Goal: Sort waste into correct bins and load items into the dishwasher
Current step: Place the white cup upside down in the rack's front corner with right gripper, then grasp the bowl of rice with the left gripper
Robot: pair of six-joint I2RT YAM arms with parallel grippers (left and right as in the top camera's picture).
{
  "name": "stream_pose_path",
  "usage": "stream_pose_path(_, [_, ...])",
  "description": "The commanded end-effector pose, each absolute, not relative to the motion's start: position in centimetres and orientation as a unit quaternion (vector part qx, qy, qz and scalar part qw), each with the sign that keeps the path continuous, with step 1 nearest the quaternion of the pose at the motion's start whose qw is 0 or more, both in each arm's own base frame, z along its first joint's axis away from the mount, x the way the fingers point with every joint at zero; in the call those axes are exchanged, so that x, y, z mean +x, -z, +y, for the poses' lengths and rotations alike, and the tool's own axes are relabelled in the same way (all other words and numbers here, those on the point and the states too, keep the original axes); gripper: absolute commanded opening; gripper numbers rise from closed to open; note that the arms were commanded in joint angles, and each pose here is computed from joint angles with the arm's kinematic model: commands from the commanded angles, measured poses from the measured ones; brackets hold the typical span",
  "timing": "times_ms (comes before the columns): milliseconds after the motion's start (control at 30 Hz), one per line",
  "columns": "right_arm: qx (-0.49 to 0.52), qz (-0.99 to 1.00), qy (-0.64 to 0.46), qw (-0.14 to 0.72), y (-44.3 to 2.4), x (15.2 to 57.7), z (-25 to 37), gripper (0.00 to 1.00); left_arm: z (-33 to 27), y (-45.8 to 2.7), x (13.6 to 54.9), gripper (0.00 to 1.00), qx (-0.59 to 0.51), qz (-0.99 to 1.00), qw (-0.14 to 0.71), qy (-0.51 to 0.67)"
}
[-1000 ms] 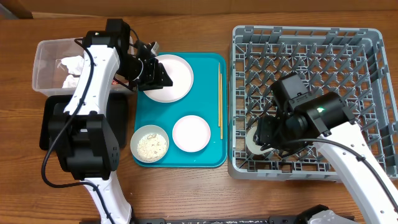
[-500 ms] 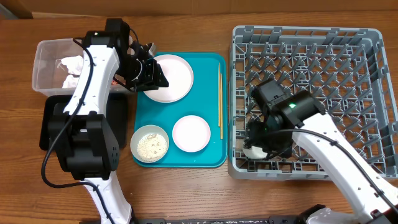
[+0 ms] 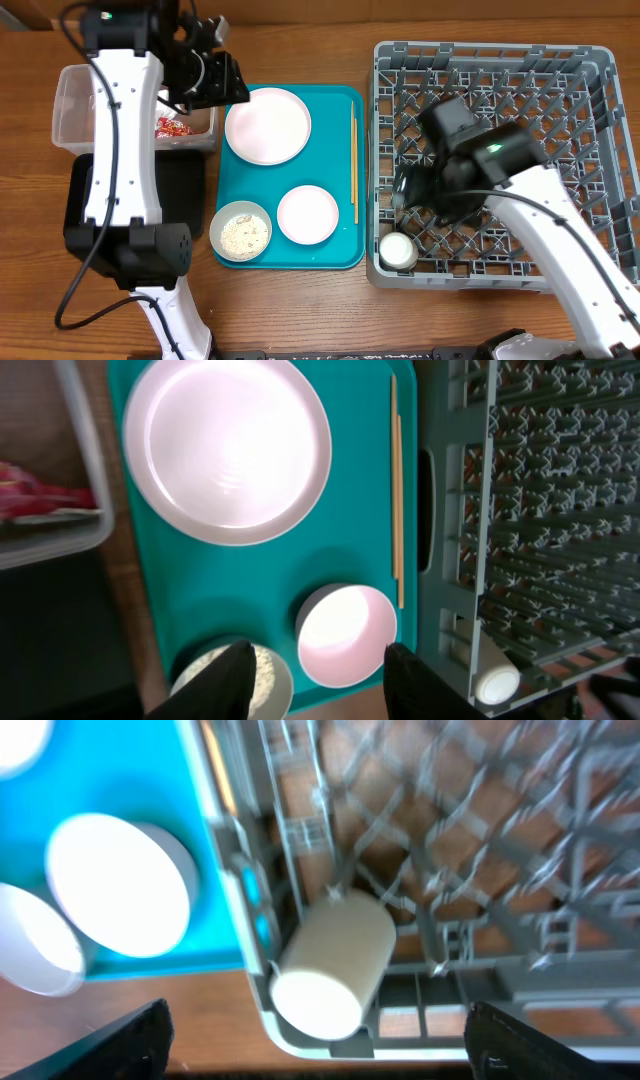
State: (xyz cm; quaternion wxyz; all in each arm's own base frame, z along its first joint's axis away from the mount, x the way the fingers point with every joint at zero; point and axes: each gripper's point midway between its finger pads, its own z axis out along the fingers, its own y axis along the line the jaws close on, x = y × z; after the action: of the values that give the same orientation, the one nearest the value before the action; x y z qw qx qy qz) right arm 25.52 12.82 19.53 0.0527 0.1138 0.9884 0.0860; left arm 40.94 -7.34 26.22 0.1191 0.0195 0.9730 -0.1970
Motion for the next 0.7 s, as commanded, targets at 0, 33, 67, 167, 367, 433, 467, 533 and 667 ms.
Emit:
stream_pose_path(0, [0.107,0.984,-0.078,0.121,-23.2,27.8,11.2,0.97,-6.9,-31.2,39.5,0.43,0.014,0.97,0.189,0.152])
stream_pose_path(33, [0.111,0.982,-0.076,0.13,-23.7,28.1,10.9,0.97,-7.1,-31.9,39.0,0.43,0.014,0.969,0.198,0.148])
stream_pose_path(67, [0.118,0.98,-0.074,0.14,-24.3,28.5,10.4,0.99,-7.2,-32.7,38.5,0.43,0.012,0.968,0.208,0.141])
stream_pose_path(167, [0.13,0.977,-0.071,0.152,-24.9,29.0,9.4,1.0,-7.9,-34.0,36.0,0.43,0.002,0.969,0.221,0.114])
stream_pose_path(367, [0.122,0.978,-0.066,0.156,-24.9,29.4,8.8,1.0,-8.7,-28.9,28.6,0.44,-0.041,0.989,0.14,0.013])
stream_pose_path(433, [0.117,0.978,-0.067,0.16,-24.9,29.5,8.9,1.0,-9.2,-26.3,26.8,0.43,-0.029,0.994,0.103,0.001])
stream_pose_path(467, [0.117,0.978,-0.068,0.161,-25.0,29.6,8.9,1.0,-9.7,-24.9,26.1,0.43,-0.02,0.996,0.086,0.002])
stream_pose_path(533, [0.117,0.977,-0.069,0.165,-25.0,29.8,8.9,1.0,-10.5,-22.7,25.2,0.43,0.002,0.998,0.065,0.007])
stream_pose_path(667, [0.117,0.976,-0.07,0.168,-25.1,30.0,9.0,1.0,-12.5,-17.9,24.3,0.43,0.074,0.996,0.038,0.028])
